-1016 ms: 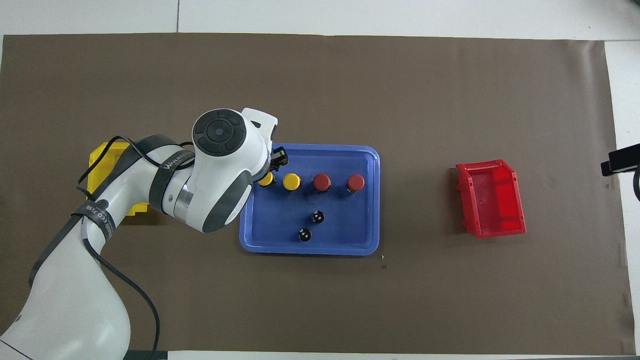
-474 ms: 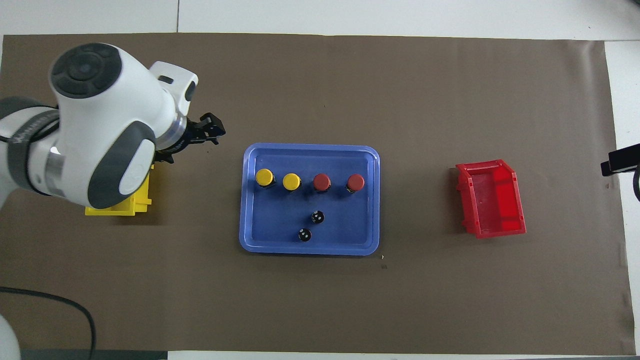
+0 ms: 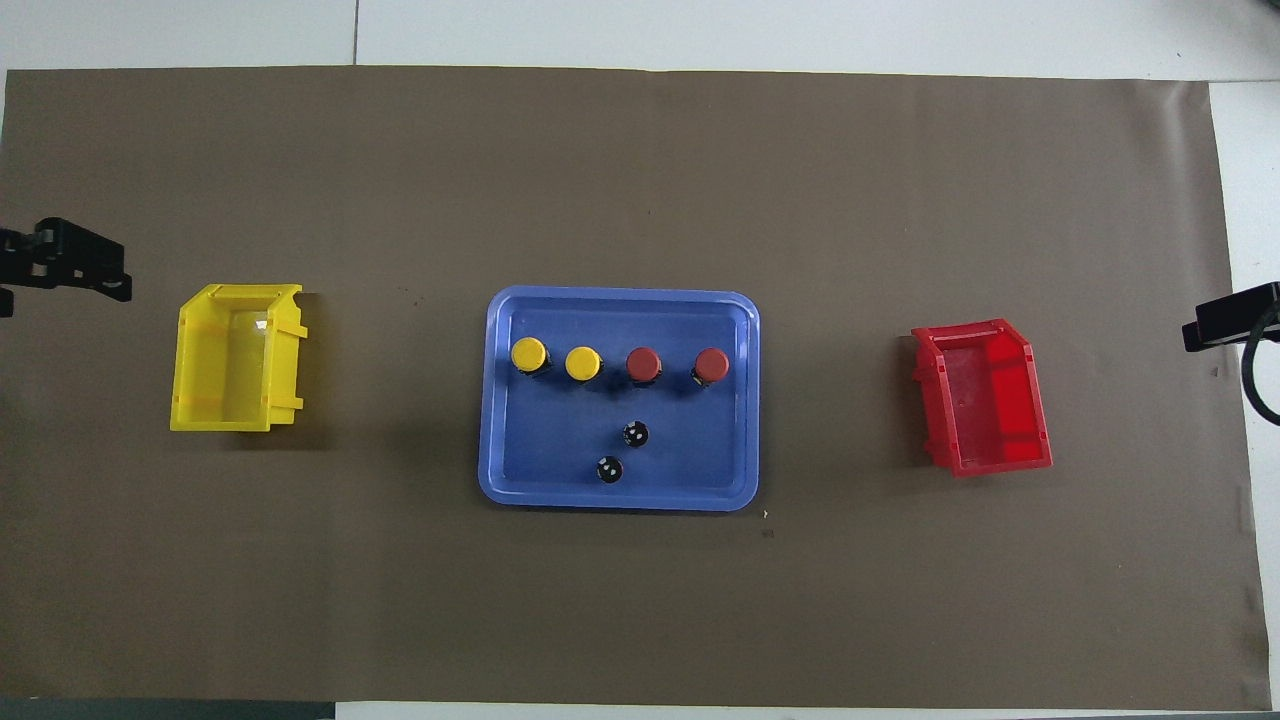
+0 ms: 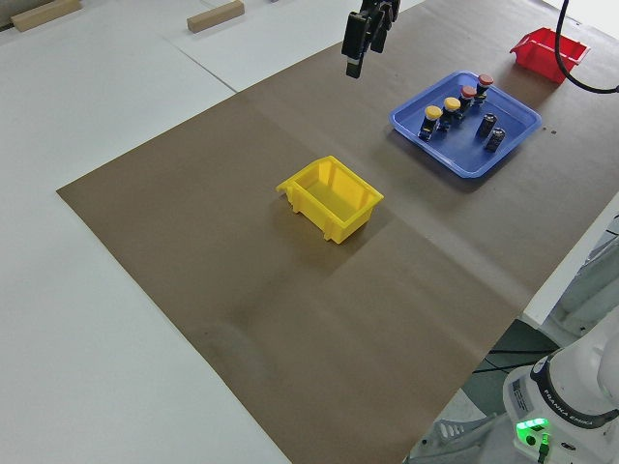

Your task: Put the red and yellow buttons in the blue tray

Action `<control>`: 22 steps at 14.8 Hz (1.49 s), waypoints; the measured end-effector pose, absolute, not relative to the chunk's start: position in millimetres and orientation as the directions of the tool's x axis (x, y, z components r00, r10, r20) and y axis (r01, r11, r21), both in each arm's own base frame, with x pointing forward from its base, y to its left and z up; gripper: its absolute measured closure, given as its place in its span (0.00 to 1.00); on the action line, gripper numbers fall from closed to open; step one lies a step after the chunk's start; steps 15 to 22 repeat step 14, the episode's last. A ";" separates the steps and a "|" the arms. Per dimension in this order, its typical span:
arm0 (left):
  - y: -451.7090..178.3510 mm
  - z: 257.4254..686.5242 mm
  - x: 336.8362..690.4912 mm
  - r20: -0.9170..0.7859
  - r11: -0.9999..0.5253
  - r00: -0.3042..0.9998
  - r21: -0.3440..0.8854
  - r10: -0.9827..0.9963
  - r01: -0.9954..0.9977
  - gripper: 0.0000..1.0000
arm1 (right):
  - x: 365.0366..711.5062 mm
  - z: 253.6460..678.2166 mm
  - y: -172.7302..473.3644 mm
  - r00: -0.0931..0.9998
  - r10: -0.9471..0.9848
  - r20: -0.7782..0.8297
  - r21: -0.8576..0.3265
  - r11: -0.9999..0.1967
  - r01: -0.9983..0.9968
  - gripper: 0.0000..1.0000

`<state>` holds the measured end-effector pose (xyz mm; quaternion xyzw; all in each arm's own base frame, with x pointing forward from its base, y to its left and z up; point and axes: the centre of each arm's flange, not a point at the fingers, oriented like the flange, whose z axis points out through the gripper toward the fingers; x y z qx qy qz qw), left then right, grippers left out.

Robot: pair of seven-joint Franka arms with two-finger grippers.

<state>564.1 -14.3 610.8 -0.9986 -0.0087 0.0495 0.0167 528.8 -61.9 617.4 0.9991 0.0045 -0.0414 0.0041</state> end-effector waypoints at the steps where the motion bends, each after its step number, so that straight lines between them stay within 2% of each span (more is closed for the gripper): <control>1: 0.1 617.2 561.2 -0.114 -0.999 0.993 -0.028 -0.015 -0.018 0.00 | 529.3 617.4 -57.3 0.996 0.017 -0.083 0.008 -1.000 0.018 0.00; 5: 4.8 650.4 553.6 -0.104 -0.989 0.984 -0.013 -0.143 -0.145 0.00 | 529.4 617.4 -55.9 0.996 0.020 -0.083 0.008 -1.000 0.021 0.00; 14: -34.5 649.3 553.8 -0.103 -0.982 0.977 0.007 -0.188 -0.188 0.00 | 529.4 617.5 -56.0 0.996 0.020 -0.083 0.008 -1.000 0.020 0.00; 22: -34.5 649.3 553.8 -0.103 -0.982 0.977 0.007 -0.188 -0.188 0.00 | 529.4 617.5 -56.0 0.996 0.020 -0.083 0.008 -1.000 0.020 0.00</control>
